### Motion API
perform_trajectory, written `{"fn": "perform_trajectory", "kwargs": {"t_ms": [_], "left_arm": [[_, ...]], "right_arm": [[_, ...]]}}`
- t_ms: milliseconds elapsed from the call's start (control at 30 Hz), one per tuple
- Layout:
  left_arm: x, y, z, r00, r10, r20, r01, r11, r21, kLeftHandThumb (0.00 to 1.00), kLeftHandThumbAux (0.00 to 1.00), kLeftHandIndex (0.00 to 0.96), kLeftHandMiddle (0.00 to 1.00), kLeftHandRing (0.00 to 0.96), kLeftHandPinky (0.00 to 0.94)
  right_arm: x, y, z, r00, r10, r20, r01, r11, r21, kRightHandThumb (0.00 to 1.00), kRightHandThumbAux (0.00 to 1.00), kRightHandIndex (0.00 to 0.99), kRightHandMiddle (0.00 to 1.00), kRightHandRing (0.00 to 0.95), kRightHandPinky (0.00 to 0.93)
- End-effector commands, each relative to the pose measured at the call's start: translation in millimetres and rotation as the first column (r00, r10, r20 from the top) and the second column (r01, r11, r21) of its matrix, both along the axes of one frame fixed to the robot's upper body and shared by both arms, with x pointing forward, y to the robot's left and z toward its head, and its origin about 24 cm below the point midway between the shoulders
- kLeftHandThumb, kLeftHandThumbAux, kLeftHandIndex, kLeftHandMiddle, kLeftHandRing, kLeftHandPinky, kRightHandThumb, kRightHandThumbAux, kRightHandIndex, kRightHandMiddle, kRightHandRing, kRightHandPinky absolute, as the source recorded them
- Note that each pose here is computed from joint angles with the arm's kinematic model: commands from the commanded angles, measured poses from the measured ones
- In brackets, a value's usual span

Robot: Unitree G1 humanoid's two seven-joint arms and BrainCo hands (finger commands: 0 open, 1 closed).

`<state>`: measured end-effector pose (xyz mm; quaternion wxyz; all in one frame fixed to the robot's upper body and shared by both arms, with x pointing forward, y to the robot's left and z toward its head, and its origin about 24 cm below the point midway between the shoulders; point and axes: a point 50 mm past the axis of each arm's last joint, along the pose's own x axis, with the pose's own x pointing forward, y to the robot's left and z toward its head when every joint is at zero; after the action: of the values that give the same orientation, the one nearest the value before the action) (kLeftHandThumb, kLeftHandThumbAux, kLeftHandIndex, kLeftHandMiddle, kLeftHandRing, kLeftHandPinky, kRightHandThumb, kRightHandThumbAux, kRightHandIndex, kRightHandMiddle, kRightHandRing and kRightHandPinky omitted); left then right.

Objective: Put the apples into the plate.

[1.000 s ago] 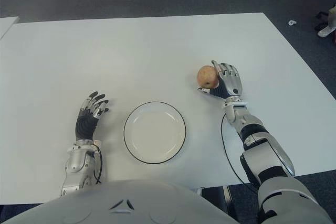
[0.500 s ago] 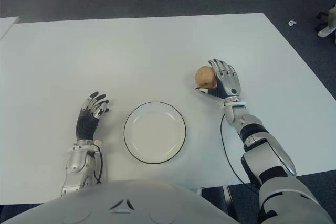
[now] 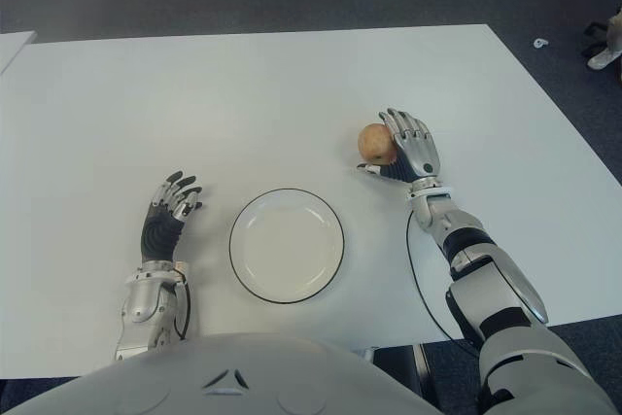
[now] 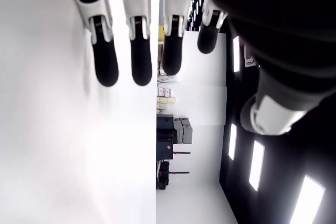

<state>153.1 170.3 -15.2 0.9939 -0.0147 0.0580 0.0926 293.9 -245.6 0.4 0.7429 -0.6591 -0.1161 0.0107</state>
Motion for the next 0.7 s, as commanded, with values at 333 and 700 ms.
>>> {"fn": "perform_trajectory", "kwargs": {"t_ms": [333,700], "left_arm": [[-7.3,-2.3,-8.4,0.998,0.006,-0.062,-0.008,1.000,-0.017,0.427,0.566,0.156,0.234,0.300,0.368],[-7.0,-3.5,-8.9,0.998,0.008,-0.065,-0.010,1.000,-0.028,0.439,0.570,0.163,0.239,0.309,0.375]], "right_arm": [[-28.4,8.0,-35.7,0.988,0.035,-0.151,-0.038,0.999,-0.012,0.340,0.425,0.061,0.119,0.108,0.153],[-27.2,6.9,-26.2,0.999,0.034,-0.019,-0.033,0.999,0.038,0.674,0.687,0.421,0.686,0.672,0.709]]}}
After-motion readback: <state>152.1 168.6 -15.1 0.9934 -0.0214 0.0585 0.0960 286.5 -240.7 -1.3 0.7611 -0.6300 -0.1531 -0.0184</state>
